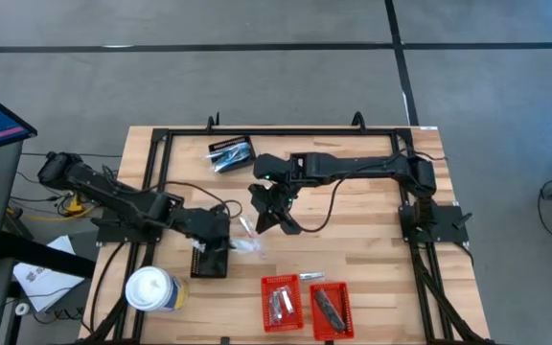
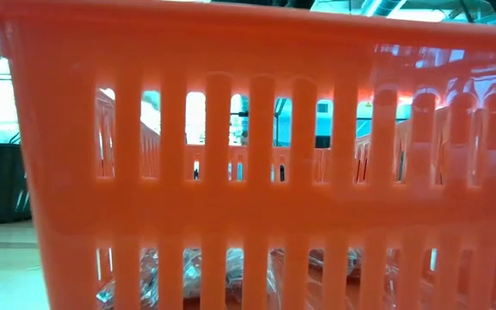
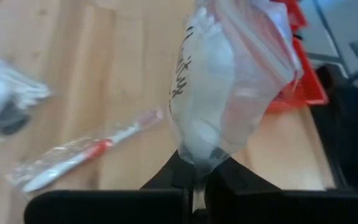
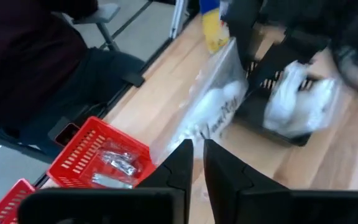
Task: Pick & Place Travel size toiletries
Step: Put the cotton pack into the bottom black bin
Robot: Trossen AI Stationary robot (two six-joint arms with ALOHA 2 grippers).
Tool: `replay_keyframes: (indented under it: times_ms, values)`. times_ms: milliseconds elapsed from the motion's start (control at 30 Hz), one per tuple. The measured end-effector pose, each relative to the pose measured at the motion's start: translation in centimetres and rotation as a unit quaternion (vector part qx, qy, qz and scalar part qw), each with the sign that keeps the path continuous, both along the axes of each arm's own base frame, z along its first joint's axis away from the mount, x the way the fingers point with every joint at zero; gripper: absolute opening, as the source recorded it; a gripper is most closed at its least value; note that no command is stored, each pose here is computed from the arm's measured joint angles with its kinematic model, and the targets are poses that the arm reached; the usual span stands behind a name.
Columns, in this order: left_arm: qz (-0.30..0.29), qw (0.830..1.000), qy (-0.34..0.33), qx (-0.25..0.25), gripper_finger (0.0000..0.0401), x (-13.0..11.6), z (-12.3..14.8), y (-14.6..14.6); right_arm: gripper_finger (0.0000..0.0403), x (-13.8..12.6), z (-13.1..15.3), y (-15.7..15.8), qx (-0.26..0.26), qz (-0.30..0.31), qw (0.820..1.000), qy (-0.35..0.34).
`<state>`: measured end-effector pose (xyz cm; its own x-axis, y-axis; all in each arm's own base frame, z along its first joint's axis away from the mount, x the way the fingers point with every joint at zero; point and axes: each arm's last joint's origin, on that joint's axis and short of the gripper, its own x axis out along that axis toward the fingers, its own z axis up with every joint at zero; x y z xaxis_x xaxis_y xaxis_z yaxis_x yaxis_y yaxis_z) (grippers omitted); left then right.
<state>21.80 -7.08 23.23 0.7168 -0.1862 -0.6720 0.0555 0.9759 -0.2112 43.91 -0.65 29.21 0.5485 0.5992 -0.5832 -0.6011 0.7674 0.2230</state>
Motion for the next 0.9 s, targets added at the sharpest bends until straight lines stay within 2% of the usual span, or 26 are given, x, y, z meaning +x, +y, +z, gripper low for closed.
replay_keyframes:
  times_ms: [100,200,267,367,500,633,733,800,900]
  values:
    - [-0.03,0.999,0.001,-0.01,0.0005,-0.2,0.0,-0.6,0.0041,-0.4,1.3,0.2,-0.001,0.011,1.0,-0.029]
    - [-0.072,0.997,-0.011,-0.021,0.0005,-0.2,0.3,-1.2,0.0043,-0.9,2.2,0.7,0.011,0.054,0.997,-0.056]
    - [-0.113,0.993,-0.033,-0.031,0.0005,-0.2,0.6,-1.7,0.0041,-1.5,2.8,1.5,0.01,0.089,0.993,-0.075]
    - [-0.182,0.978,-0.088,-0.051,0.0005,0.0,1.6,-2.6,0.0034,-2.3,4.8,2.8,0.015,0.148,0.978,-0.144]
    - [-0.278,0.941,-0.169,-0.098,0.0005,0.0,2.5,-3.6,0.0017,-4.0,7.4,4.6,0.048,0.256,0.936,-0.236]
    - [-0.329,0.912,-0.211,-0.122,0.0005,0.0,2.7,-3.7,0.0002,-6.2,9.0,6.8,0.079,0.353,0.886,-0.291]
    - [-0.372,0.88,-0.254,-0.147,0.0005,-0.1,2.8,-3.5,0.0005,-7.4,9.6,8.4,0.079,0.398,0.853,-0.328]
    - [-0.404,0.852,-0.293,-0.161,0.0005,-0.1,3.4,-3.3,0.0006,-7.6,9.9,9.5,0.073,0.419,0.829,-0.362]
    - [-0.429,0.819,-0.342,-0.167,0.0005,-0.2,4.3,-3.2,0.0005,-7.7,10.7,11.5,0.074,0.442,0.796,-0.406]
